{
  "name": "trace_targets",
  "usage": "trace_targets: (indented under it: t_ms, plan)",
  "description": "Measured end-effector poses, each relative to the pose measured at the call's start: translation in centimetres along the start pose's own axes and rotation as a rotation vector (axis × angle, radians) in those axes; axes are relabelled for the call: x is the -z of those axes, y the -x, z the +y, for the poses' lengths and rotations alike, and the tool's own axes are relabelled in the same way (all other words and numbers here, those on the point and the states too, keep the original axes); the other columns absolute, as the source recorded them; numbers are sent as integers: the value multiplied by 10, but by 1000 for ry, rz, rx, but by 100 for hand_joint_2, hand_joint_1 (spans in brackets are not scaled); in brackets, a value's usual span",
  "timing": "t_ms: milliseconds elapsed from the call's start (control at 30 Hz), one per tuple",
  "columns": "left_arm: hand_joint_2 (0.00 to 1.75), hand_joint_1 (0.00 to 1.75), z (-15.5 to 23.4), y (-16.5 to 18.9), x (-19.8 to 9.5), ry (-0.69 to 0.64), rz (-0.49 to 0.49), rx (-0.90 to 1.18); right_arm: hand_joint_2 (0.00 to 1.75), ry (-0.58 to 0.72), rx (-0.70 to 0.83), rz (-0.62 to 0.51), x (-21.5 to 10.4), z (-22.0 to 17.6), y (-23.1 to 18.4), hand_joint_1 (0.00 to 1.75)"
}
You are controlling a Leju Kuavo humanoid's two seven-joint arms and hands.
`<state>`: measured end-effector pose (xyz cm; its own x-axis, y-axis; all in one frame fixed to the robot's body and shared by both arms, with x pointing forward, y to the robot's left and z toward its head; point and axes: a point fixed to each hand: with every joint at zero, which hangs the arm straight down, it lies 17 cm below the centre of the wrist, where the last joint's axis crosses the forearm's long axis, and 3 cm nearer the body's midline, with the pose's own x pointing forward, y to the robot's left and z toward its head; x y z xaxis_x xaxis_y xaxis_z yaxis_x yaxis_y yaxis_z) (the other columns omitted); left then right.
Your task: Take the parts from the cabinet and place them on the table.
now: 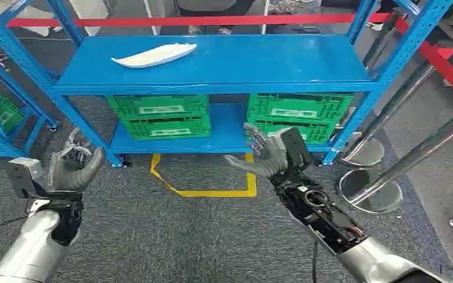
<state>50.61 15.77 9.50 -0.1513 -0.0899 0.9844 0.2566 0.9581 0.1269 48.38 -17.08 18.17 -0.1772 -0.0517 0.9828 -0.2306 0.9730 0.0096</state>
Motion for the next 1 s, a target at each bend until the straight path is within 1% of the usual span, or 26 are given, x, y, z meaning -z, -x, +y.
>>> trace_targets:
  t_ms: [33, 100, 233, 333, 667, 833, 1000]
  plan:
    - [175, 0, -1, 0, 0, 4, 6, -47, 0, 0, 0, 0, 0, 0, 0, 0]
    - [175, 0, 1, -2, 0, -5, 6, -107, 0, 0, 0, 0, 0, 0, 0, 0]
    - [175, 0, 7, -5, 1, -33, -15, -95, 0, 1, 0, 1, 0, 0, 0, 0]
    - [175, 0, 7, -5, 1, -33, -3, -161, 0, 2, 0, 1, 0, 0, 0, 0]
    - [175, 0, -2, -14, 2, 35, 68, -636, 0, -10, 2, -1, 0, 3, 0, 0]
    - [175, 0, 6, -16, 6, 1, 64, -681, 0, -11, 2, -3, 0, 3, -1, 0]
    - [175, 0, 13, -18, 8, -10, 97, -897, 0, -22, 3, -7, 0, 5, -2, 0]
